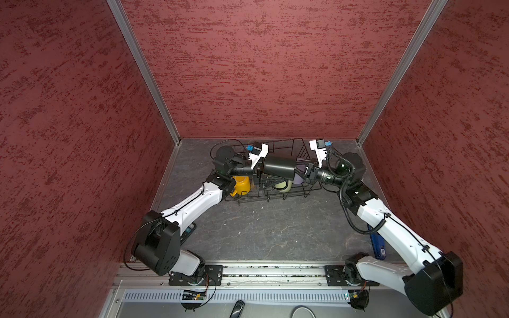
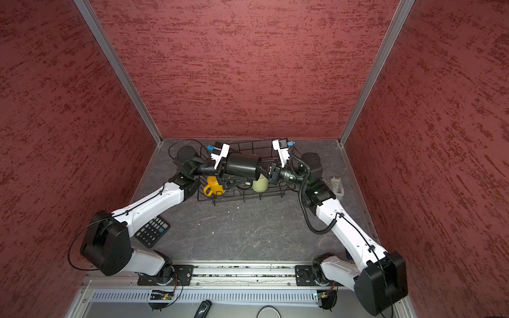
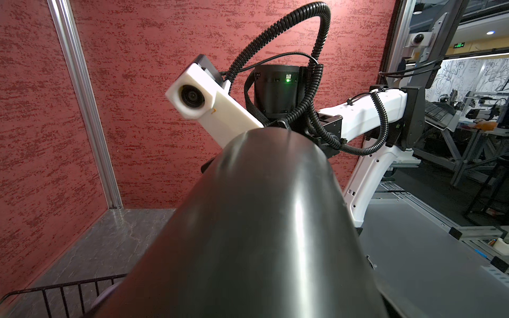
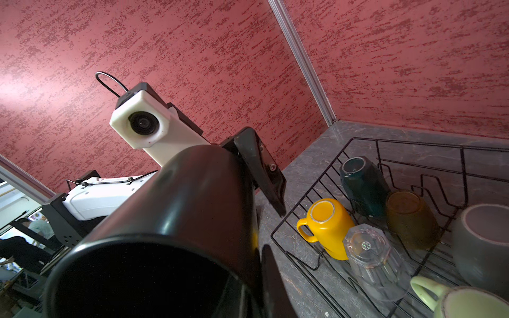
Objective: Load cups into a dish rack
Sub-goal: Pass the cup.
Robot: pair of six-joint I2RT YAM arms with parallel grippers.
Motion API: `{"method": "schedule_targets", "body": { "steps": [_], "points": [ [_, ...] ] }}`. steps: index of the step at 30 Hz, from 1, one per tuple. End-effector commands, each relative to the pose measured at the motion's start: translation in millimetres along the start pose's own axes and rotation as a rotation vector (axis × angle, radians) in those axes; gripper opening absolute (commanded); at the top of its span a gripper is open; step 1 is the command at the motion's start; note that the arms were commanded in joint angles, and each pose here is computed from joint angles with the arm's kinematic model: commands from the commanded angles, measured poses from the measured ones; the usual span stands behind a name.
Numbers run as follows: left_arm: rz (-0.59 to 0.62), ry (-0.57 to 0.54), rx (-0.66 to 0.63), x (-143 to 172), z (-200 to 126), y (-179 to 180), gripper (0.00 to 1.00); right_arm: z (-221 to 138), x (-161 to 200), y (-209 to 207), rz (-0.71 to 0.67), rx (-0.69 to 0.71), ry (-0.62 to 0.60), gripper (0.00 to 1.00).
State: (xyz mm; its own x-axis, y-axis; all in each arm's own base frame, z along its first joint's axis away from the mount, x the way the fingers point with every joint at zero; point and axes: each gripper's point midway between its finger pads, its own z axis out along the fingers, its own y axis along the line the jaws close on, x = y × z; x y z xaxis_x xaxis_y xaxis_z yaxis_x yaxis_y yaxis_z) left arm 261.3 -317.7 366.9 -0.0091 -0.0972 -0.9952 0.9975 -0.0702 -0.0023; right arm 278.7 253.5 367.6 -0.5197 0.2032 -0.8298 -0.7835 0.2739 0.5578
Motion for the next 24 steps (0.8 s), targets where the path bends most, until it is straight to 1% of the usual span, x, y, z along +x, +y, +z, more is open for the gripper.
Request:
{"method": "schedule_targets", "body": {
  "steps": [1,6,14,24],
  "points": [
    [0.042,-0.025,0.029,-16.8,1.4,-6.8,0.97,-4.2,-17.2,24.1,-0.084,-0.080,-0.053,0.00],
    [0.051,-0.039,0.054,-21.6,-0.2,-13.6,0.98,-4.5,-13.1,22.6,-0.082,-0.083,-0.046,0.00],
    [0.047,-0.037,0.060,-20.9,0.7,-12.4,0.97,-3.9,-12.0,24.8,-0.080,-0.102,-0.042,0.00],
    [0.048,-0.053,0.070,-25.7,1.9,-11.3,0.87,-1.5,-10.0,22.3,-0.065,-0.111,-0.035,0.00]
  ]
}}
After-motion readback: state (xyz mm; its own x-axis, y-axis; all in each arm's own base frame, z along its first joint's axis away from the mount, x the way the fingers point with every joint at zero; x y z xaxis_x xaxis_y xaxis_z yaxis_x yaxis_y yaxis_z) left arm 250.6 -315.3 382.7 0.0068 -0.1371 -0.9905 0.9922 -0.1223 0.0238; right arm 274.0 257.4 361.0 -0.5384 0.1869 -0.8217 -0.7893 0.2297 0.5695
